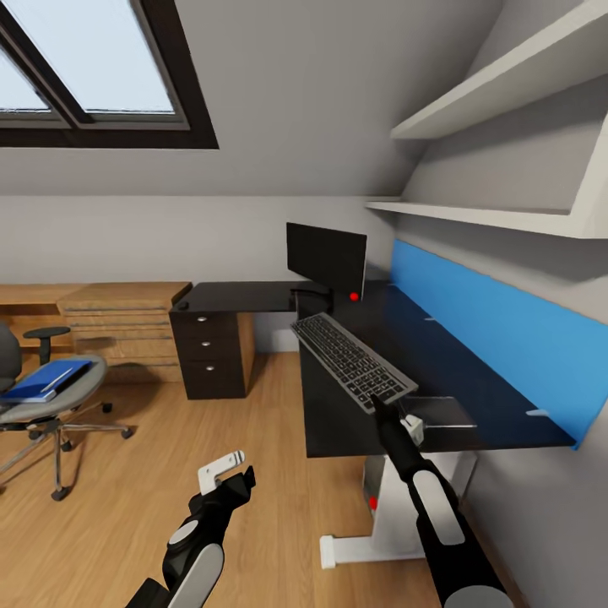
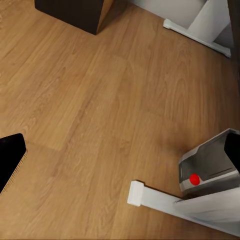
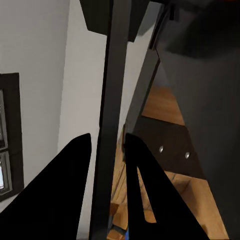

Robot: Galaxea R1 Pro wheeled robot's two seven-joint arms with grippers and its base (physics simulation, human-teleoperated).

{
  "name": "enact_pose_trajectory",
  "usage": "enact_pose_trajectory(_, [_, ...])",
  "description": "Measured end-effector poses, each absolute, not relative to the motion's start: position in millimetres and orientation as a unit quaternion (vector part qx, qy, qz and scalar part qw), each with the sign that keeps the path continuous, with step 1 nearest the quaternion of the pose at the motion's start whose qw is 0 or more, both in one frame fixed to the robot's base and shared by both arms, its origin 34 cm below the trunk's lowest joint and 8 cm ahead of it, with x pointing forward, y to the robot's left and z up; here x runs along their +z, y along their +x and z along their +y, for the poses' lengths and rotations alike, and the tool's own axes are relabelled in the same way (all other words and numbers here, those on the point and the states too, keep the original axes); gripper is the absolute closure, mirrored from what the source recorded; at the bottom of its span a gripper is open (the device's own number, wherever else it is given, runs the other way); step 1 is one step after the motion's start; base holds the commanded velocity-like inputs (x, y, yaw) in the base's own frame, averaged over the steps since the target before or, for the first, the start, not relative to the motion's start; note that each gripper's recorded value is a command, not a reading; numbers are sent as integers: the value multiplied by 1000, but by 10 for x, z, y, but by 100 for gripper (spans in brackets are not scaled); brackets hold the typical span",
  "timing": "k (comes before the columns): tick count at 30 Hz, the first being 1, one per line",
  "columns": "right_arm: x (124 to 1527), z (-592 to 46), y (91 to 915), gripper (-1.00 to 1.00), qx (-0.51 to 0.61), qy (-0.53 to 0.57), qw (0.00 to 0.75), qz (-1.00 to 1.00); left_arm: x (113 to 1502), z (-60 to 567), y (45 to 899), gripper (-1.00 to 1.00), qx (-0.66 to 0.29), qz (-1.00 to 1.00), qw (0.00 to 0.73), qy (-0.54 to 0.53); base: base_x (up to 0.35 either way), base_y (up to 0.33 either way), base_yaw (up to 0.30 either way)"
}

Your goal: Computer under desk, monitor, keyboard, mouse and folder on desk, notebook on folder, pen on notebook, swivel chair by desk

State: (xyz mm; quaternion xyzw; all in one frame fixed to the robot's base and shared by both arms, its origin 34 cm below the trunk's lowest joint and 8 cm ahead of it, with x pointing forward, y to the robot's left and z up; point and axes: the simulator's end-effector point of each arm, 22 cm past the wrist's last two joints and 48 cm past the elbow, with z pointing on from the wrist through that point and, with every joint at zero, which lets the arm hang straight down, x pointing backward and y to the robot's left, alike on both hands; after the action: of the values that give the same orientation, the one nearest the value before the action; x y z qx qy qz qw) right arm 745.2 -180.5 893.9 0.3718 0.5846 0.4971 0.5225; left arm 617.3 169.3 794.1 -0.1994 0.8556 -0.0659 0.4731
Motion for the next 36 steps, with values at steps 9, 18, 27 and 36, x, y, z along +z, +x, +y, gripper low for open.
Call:
enact_pose_trajectory(9, [9050,-1746,7432,100,513,358,532,571,7941,1694,6172,-100,-66,856,473,-199,146,306,0])
enact_pose_trajectory(18, [9100,-1729,7421,100,513,356,534,570,7997,1697,6173,-100,-66,853,478,-199,156,311,0])
enact_pose_trajectory(27, [9181,-1723,7406,100,515,353,537,567,8065,1702,6173,-100,-66,850,484,-198,210,281,0])
enact_pose_trajectory(36, [9334,-1718,7394,100,518,350,540,564,8216,1712,6178,-100,-67,846,491,-198,261,226,28])
